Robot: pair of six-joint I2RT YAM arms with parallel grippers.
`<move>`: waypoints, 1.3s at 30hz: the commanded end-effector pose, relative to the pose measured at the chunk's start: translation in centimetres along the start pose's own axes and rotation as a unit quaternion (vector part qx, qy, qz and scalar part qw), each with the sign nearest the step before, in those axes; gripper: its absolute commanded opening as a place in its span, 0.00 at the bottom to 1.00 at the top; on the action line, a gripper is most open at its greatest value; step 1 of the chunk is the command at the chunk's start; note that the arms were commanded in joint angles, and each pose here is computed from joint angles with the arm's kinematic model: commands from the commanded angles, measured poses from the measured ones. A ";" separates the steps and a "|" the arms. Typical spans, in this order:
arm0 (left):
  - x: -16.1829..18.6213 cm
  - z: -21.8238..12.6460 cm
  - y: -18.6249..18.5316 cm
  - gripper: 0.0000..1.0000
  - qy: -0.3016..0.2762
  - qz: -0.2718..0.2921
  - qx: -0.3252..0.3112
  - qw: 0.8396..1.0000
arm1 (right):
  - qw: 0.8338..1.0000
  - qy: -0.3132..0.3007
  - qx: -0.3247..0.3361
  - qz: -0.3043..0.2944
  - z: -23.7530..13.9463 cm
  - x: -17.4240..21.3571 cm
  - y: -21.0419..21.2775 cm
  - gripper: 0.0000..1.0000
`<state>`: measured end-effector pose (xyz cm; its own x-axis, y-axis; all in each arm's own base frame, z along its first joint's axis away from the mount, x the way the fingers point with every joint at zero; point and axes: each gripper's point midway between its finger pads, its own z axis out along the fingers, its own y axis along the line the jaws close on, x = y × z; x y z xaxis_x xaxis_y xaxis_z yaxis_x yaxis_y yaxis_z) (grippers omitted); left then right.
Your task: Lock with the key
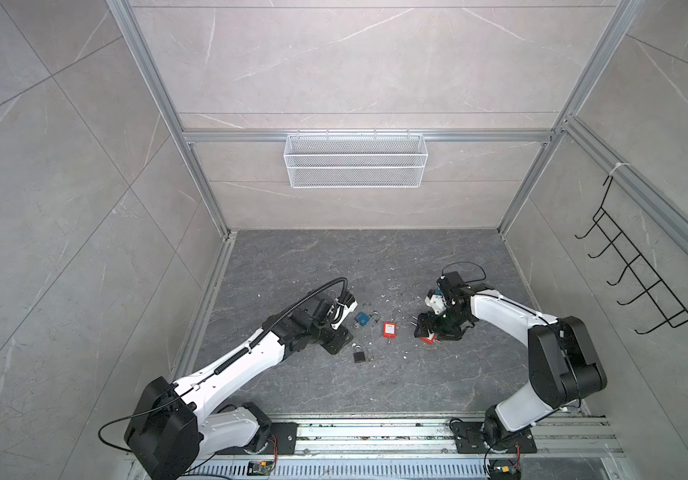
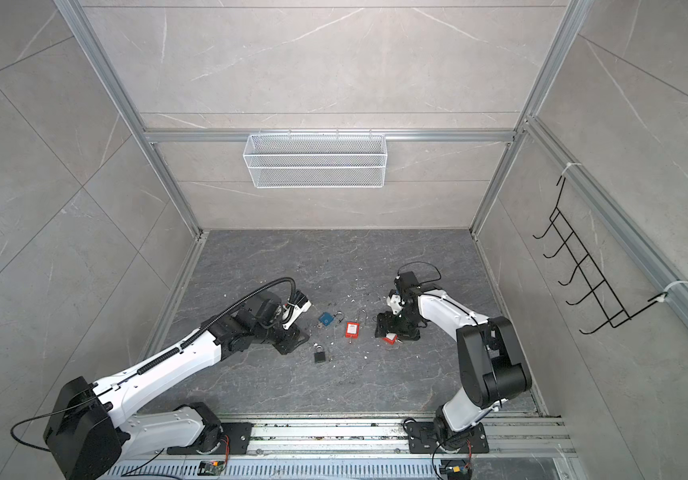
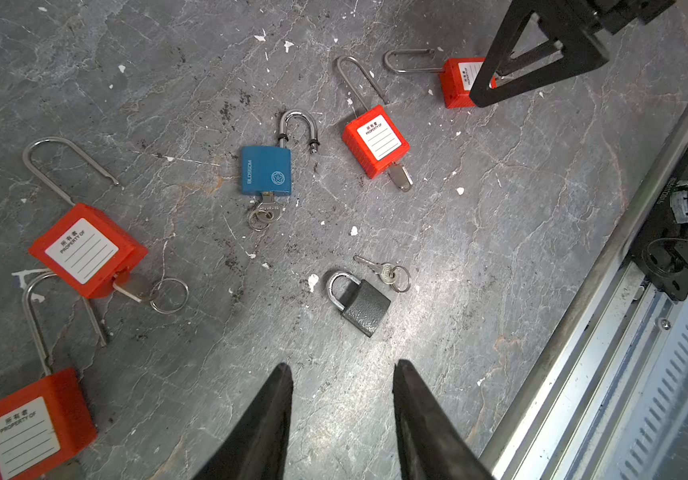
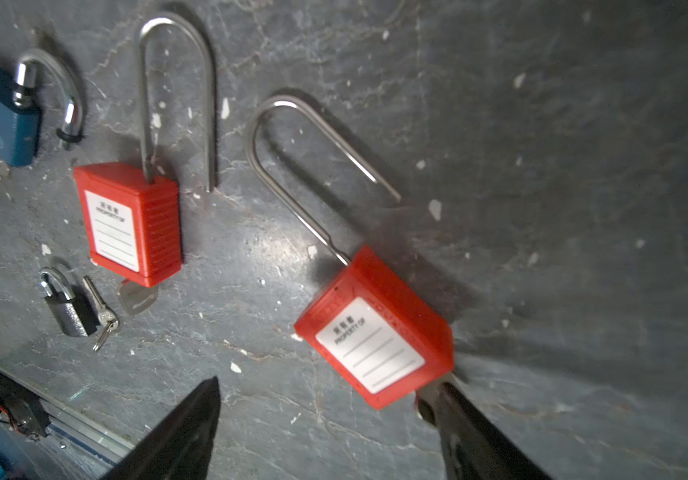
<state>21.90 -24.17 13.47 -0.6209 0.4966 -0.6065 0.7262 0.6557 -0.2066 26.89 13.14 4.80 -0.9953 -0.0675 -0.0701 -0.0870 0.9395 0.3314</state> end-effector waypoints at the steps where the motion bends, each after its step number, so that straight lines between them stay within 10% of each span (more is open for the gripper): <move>1: -1.9 -0.4 -0.6 0.43 -0.022 0.000 0.008 1.000 | 0.998 -0.003 0.056 -0.025 -1.3 0.1 -0.7 0.83; 16: -1.8 -0.9 -0.5 0.43 -0.028 0.006 -0.003 1.000 | 0.976 0.034 0.124 -0.175 -1.1 -1.7 -0.9 0.74; 39: -1.3 -0.9 -0.2 0.43 -0.024 0.005 -0.012 1.000 | 0.952 0.103 0.154 -0.242 2.3 -0.9 -1.3 0.52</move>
<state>22.03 -24.22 13.57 -0.6125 0.5023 -0.6104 0.7269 0.6612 -0.1853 28.11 12.61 2.33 -0.8487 -0.5281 0.0267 -0.5280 0.8491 0.0108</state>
